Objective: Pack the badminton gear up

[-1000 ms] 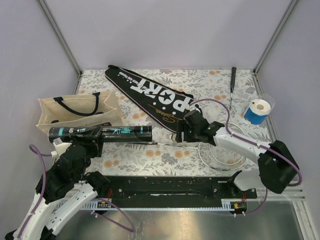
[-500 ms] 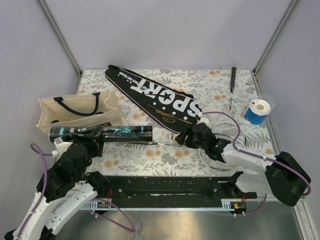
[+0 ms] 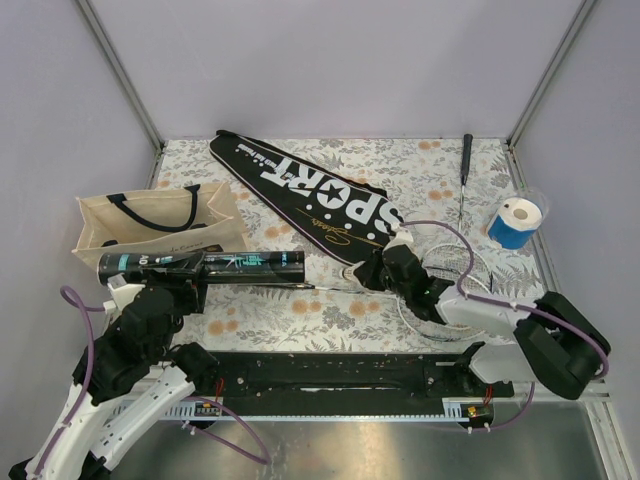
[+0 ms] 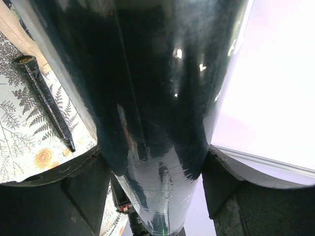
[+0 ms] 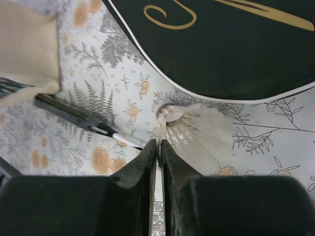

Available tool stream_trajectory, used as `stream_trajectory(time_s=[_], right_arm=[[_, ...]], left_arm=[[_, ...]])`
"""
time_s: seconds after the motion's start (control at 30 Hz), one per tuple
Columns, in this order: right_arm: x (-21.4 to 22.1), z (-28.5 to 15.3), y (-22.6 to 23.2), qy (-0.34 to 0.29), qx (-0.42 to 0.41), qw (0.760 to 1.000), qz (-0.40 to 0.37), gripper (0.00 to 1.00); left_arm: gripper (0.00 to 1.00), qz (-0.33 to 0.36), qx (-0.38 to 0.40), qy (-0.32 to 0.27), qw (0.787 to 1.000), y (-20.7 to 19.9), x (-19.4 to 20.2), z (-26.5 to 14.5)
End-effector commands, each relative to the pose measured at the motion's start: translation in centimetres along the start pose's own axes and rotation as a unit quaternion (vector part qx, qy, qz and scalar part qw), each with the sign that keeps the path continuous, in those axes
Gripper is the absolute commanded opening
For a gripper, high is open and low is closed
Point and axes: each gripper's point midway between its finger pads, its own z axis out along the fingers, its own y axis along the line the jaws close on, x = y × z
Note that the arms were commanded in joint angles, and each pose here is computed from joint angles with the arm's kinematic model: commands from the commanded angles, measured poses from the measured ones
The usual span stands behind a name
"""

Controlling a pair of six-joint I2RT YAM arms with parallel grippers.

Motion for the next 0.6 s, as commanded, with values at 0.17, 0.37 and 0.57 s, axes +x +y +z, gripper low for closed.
stream_trajectory(time_s=[0.17, 0.37, 0.57], right_arm=[[-5.6, -6.6, 5.5, -0.106, -0.131, 0.986, 0.005, 0.0], [-5.9, -12.1, 10.2, -0.106, -0.283, 0.953, 0.009, 0.0], [-7.1, -17.1, 12.9, -0.126, -0.374, 0.918, 0.032, 0.0]], left_arm=[[0.21, -0.027, 0.043, -0.005, 0.999, -3.2, -0.6, -1.0], [0.21, -0.027, 0.035, 0.001, 0.999, -3.7, 0.0, -0.6], [0.21, -0.033, 0.034, 0.025, 0.999, -4.0, 1.3, -0.3]])
